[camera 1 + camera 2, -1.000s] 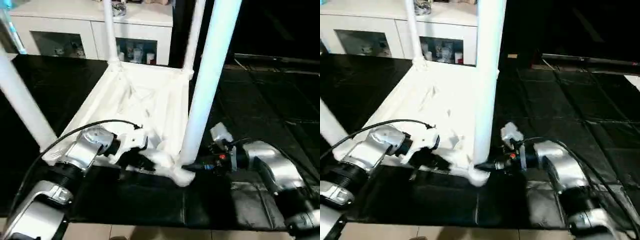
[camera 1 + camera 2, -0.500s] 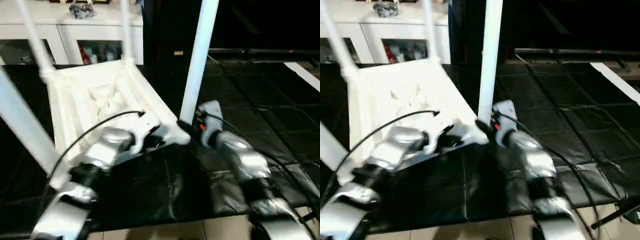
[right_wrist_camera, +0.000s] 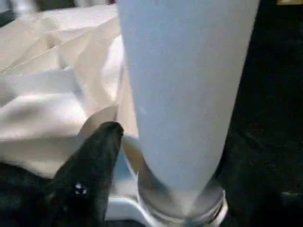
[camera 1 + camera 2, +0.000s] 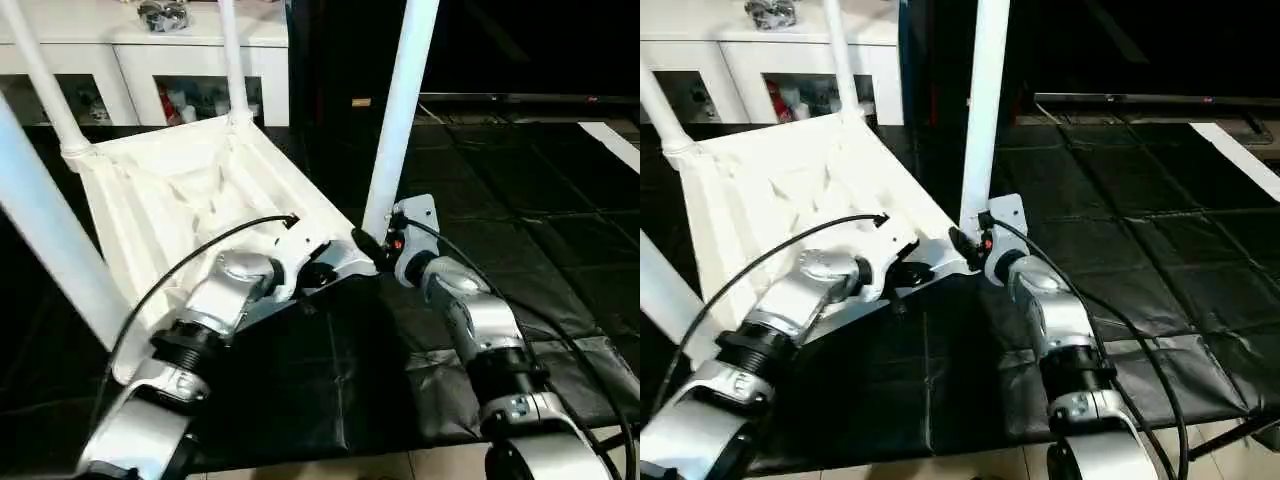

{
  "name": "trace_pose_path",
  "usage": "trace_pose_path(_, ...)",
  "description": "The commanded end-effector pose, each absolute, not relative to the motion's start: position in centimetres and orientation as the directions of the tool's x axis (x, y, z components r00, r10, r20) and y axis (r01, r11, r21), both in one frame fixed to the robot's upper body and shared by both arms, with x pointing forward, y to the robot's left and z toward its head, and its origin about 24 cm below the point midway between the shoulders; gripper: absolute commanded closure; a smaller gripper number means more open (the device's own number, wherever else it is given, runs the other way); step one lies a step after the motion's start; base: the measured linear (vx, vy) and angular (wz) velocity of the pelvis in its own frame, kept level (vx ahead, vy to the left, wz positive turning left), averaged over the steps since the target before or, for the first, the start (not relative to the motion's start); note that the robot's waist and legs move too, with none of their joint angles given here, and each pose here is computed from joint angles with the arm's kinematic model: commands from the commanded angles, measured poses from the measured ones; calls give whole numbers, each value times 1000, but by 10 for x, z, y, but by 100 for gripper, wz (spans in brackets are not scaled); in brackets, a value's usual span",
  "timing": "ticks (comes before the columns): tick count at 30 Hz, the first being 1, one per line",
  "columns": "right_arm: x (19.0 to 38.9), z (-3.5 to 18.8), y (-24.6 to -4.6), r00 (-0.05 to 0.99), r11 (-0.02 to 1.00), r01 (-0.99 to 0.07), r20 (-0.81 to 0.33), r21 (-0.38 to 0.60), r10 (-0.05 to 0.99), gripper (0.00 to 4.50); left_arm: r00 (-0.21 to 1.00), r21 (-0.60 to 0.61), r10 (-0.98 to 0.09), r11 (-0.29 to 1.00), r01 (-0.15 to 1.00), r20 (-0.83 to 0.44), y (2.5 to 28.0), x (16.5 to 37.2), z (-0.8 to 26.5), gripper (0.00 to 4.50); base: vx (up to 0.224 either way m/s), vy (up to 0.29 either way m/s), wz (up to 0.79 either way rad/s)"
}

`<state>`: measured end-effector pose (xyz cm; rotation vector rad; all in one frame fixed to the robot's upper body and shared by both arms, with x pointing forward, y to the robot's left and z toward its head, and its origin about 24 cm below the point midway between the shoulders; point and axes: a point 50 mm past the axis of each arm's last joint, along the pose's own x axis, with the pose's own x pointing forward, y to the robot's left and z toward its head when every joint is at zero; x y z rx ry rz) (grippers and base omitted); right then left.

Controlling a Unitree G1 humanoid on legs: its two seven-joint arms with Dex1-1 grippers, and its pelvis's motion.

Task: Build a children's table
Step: Rotate leg to tighten

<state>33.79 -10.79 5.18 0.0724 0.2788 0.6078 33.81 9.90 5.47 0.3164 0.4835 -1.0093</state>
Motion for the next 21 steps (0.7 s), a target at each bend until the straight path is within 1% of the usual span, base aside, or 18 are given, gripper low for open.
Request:
trace_pose_path(1, 328, 45, -95, 696, 738, -648, -249, 185, 674, 92, 408, 60, -768, 438, 897, -493, 95, 337, 63, 450, 0, 0, 0)
trace_pose_path(3, 325, 49, -110, 645, 682, -713, -229, 161, 729, 85, 350, 60, -789, 373, 926, -505, 105, 333, 61, 450, 0, 0, 0)
trace_pose_path(4, 325, 49, -110, 644, 681, -715, -229, 161, 730, 80, 349, 61, -790, 371, 927, -505, 105, 333, 61, 450, 0, 0, 0)
trace_pose_path(5, 324, 50, -114, 626, 661, -734, -224, 153, 747, 64, 330, 68, -796, 345, 936, -507, 107, 331, 61, 450, 0, 0, 0)
trace_pose_path(6, 322, 52, -120, 598, 631, -762, -219, 143, 771, 64, 302, 49, -802, 324, 945, -515, 111, 329, 60, 450, 0, 0, 0)
trace_pose_path(7, 320, 56, -129, 544, 577, -807, -221, 126, 809, 51, 255, 41, -816, 274, 961, -518, 116, 327, 60, 450, 0, 0, 0)
trace_pose_path(8, 319, 57, -132, 524, 557, -822, -223, 119, 822, 45, 237, 33, -822, 258, 966, -517, 118, 326, 60, 450, 0, 0, 0)
trace_pose_path(9, 317, 60, -139, 483, 515, -851, -230, 105, 845, 32, 201, 18, -835, 224, 975, -512, 121, 325, 61, 450, 0, 0, 0)
trace_pose_path(10, 315, 61, -144, 444, 475, -876, -245, 85, 862, 19, 166, 30, -840, 176, 984, -517, 123, 323, 62, 450, 0, 0, 0)
trace_pose_path(11, 315, 61, -144, 444, 475, -876, -245, 85, 862, 8, 166, 30, -840, 176, 984, -517, 123, 323, 62, 450, 0, 0, 0)
trace_pose_path(12, 313, 61, -146, 409, 440, -895, -261, 69, 874, 8, 144, 32, -839, 150, 988, -525, 125, 322, 62, 450, 0, 0, 0)
trace_pose_path(13, 310, 61, -149, 339, 371, -926, -283, 66, 897, 8, 108, 34, -834, 106, 994, -541, 128, 321, 61, 450, 0, 0, 0)
trace_pose_path(15, 306, 61, -152, 274, 309, -948, -299, 76, 914, 8, 68, 31, -829, 61, 998, -554, 130, 320, 62, 450, 0, 0, 0)
trace_pose_path(16, 304, 61, -154, 216, 255, -962, -304, 93, 928, 8, 16, 13, -830, 11, 1000, -558, 132, 317, 63, 450, 0, 0, 0)
trace_pose_path(18, 303, 61, -155, 185, 225, -969, -303, 102, 935, 8, -12, 0, -828, -15, 1000, -561, 133, 316, 64, 450, 0, 0, 0)
trace_pose_path(20, 302, 62, -156, 135, 178, -977, -299, 121, 945, 8, -70, -8, -815, -80, 997, -575, 132, 312, 64, 450, 0, 0, 0)
trace_pose_path(21, 302, 62, -156, 134, 176, -977, -298, 121, 945, 8, -72, -9, -815, -82, 997, -576, 132, 312, 64, 450, 0, 0, 0)
